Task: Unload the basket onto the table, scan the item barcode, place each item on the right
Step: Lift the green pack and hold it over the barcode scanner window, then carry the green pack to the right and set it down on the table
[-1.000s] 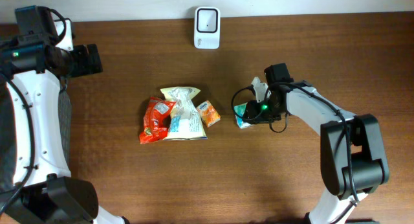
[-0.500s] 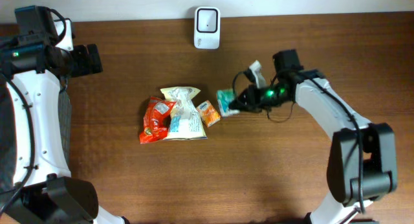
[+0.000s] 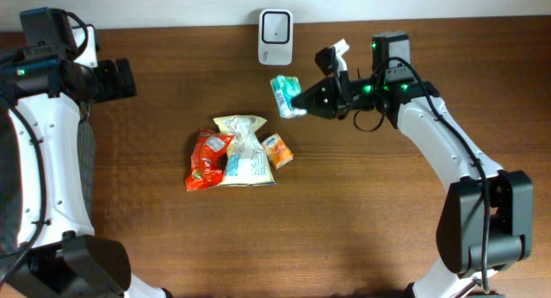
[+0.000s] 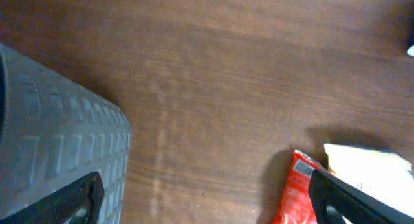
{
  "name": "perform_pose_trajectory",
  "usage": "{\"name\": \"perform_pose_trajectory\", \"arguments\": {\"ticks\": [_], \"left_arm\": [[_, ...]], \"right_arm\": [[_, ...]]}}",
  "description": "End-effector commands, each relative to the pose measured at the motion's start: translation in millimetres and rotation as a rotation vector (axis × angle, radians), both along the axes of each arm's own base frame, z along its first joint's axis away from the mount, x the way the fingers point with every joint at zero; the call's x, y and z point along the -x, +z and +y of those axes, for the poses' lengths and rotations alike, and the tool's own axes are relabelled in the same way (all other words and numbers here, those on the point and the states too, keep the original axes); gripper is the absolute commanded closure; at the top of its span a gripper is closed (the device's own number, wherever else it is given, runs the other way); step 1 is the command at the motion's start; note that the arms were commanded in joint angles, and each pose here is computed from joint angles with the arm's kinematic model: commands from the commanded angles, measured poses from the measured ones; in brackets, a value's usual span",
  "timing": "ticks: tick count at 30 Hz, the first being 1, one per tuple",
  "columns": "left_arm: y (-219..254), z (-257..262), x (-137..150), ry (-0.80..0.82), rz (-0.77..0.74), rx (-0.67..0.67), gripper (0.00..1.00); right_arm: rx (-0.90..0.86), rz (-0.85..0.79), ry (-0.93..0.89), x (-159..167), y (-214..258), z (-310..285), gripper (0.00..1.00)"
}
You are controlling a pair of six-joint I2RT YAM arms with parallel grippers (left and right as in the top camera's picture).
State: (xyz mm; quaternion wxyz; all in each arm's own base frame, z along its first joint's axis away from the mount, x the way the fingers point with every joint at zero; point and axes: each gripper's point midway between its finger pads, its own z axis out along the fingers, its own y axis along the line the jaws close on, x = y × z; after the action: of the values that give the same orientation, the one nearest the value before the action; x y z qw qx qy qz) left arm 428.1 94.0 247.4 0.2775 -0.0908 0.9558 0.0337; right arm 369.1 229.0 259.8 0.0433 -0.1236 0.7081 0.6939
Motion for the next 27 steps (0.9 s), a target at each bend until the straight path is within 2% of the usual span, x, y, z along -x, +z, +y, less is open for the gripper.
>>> {"name": "perform_pose_trajectory", "arguments": {"ticks": [1,5,10,12,14,15,16,17,19,21,24,27], "left_arm": [[0,0,0,-0.015,0.001,-0.002,0.01],[0,0,0,-0.015,0.0,-0.002,0.01],[0,0,0,-0.015,0.001,-0.002,0.01],[0,0,0,-0.015,0.0,-0.002,0.01],[0,0,0,-0.015,0.001,-0.002,0.01],[0,0,0,-0.015,0.0,-0.002,0.01],[0,0,0,-0.015,0.001,-0.002,0.01],[0,0,0,-0.015,0.0,-0.002,0.01],[0,0,0,-0.014,0.0,-0.002,0.01],[0,0,0,-0.015,0.001,-0.002,0.01],[0,0,0,-0.015,0.001,-0.002,0.01],[0,0,0,-0.015,0.001,-0.002,0.01]], "right_arm": [[-0.031,-0.074,0.013,-6,30,-1,0.96],[-0.027,-0.19,-0.048,-22,42,1,0.96],[-0.007,-0.18,-0.078,-26,37,11,0.96],[0.04,-0.18,-0.127,-38,11,12,0.96],[0.244,-0.111,-0.238,-50,-52,8,0.96],[0.523,-0.078,-0.342,-54,-106,-9,0.96],[0.748,-0.078,-0.387,-51,-139,-26,0.96],[0.842,-0.098,-0.381,-47,-146,-32,0.96],[1.031,-0.149,-0.411,-51,-134,-47,0.96],[1.216,-0.25,-0.506,-69,-102,-68,0.96],[1.439,-0.597,-0.727,-112,-24,-83,0.96],[1.524,-0.912,-0.8,-153,-1,-64,0.96]]}}
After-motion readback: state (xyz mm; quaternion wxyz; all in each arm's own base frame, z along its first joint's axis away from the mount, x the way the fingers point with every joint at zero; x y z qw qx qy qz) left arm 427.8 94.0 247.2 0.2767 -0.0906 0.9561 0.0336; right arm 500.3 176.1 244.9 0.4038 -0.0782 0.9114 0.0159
